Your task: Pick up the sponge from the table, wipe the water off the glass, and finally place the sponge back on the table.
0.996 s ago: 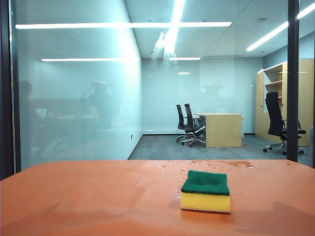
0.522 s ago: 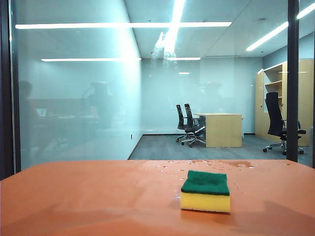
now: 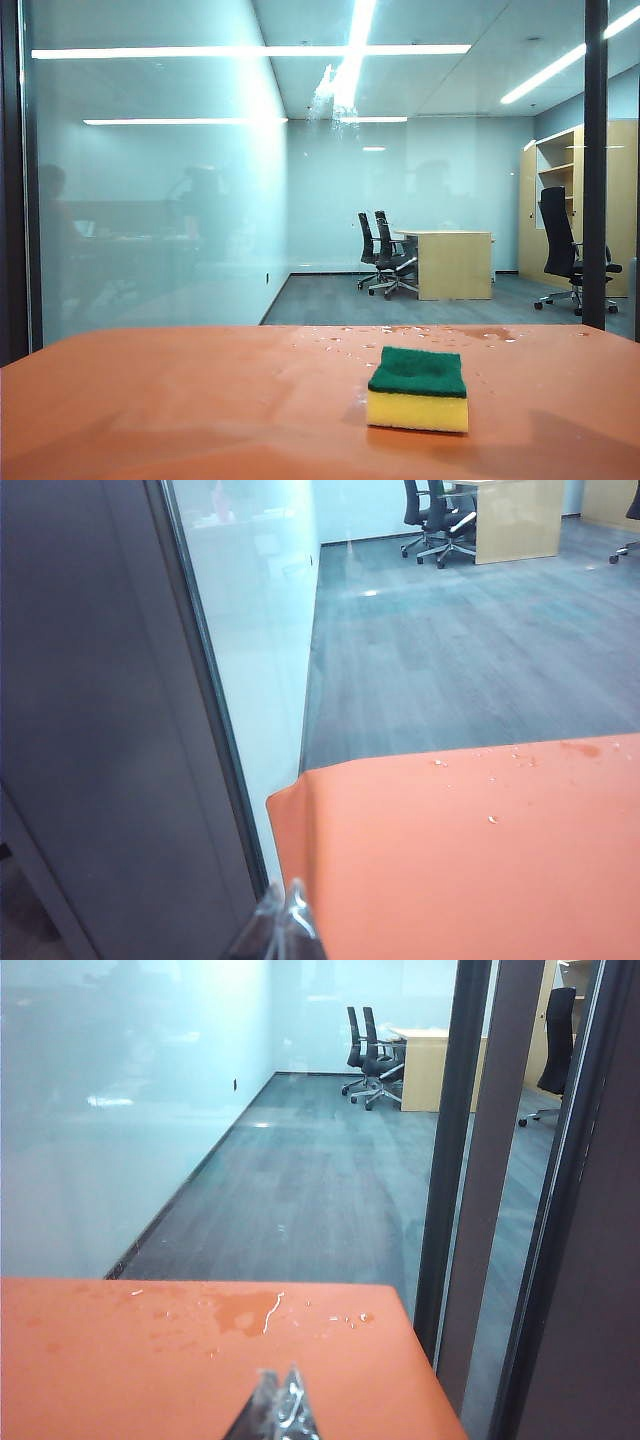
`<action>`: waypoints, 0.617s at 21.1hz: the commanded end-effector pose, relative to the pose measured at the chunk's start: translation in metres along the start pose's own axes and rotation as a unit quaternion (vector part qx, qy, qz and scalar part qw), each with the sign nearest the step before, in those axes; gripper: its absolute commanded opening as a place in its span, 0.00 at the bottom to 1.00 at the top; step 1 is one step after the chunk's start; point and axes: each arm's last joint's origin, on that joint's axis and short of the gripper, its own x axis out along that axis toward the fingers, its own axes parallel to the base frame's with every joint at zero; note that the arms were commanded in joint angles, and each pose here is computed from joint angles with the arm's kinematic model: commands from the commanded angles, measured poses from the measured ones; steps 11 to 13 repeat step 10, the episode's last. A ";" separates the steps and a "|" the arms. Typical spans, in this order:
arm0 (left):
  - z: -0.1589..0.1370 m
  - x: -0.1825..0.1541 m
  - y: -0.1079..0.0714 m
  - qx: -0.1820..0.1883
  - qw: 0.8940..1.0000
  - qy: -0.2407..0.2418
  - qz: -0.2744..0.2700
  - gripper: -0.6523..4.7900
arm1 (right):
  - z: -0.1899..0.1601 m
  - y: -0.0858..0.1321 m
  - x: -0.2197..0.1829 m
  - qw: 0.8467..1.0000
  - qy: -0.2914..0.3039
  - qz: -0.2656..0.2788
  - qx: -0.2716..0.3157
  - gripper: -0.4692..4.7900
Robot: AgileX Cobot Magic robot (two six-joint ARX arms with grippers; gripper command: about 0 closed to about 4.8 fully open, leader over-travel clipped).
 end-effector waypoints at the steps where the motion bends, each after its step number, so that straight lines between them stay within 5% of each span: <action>1: 0.002 0.000 0.000 0.002 1.000 -0.005 0.001 0.11 | -0.003 0.000 0.000 1.000 0.010 -0.001 -0.001 0.07; 13: 0.002 0.000 0.000 0.002 1.000 -0.005 0.001 0.11 | -0.003 0.000 0.000 1.000 0.012 0.000 -0.001 0.07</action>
